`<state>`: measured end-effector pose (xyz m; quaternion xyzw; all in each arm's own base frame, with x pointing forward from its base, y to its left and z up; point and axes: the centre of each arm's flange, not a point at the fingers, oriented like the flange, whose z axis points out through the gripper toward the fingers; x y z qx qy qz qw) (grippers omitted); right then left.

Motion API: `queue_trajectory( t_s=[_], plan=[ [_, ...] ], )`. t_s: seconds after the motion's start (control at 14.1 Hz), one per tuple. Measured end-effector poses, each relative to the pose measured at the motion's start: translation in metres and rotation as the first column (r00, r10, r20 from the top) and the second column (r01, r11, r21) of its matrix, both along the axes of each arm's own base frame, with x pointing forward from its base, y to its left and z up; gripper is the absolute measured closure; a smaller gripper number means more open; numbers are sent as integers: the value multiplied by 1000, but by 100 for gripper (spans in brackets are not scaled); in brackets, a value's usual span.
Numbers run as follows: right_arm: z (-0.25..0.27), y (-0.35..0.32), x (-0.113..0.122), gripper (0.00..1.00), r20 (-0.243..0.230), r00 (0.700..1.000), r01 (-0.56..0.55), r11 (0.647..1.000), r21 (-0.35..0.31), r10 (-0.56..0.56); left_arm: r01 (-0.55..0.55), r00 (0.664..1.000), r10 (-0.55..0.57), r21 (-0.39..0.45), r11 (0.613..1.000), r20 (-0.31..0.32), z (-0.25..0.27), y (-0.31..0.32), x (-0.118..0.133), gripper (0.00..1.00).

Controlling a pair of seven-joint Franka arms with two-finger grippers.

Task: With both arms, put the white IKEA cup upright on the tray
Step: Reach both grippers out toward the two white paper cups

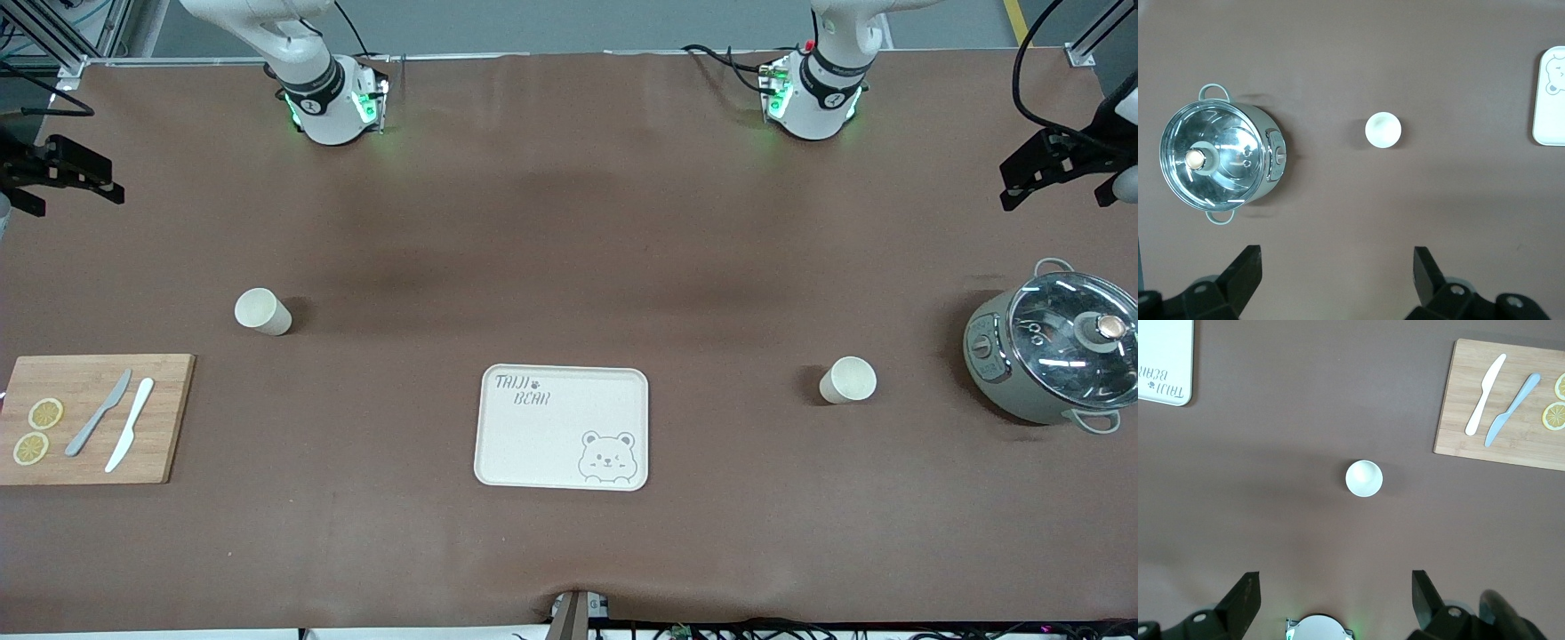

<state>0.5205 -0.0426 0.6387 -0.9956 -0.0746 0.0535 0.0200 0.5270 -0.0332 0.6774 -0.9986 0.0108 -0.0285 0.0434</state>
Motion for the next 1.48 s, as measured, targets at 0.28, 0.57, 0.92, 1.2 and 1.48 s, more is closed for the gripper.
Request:
queue_trajectory(
  t_s=[0.28,0.57,0.92,1.2,1.48],
  plan=[
    [0,0,0,0,-2,1000,0,1000,0,0,1,1000,-1,0,1000,-6,-3,0,2,0],
    [0,0,0,0,-2,1000,0,1000,0,0,1,1000,-1,-3,1000,-27,-14,2,9,0],
    [1,-2,3,0,8,1000,4,1000,-1,-4,4,998,-4,-9,1000,-60,-41,3,25,0],
    [0,-2,12,0,10,1000,4,1000,-5,-4,4,997,-5,-13,1000,-74,-73,3,38,0],
    [-26,4,28,0,-36,999,-6,1000,-8,5,5,996,-7,-26,1000,-88,-118,6,61,0]
  ],
)
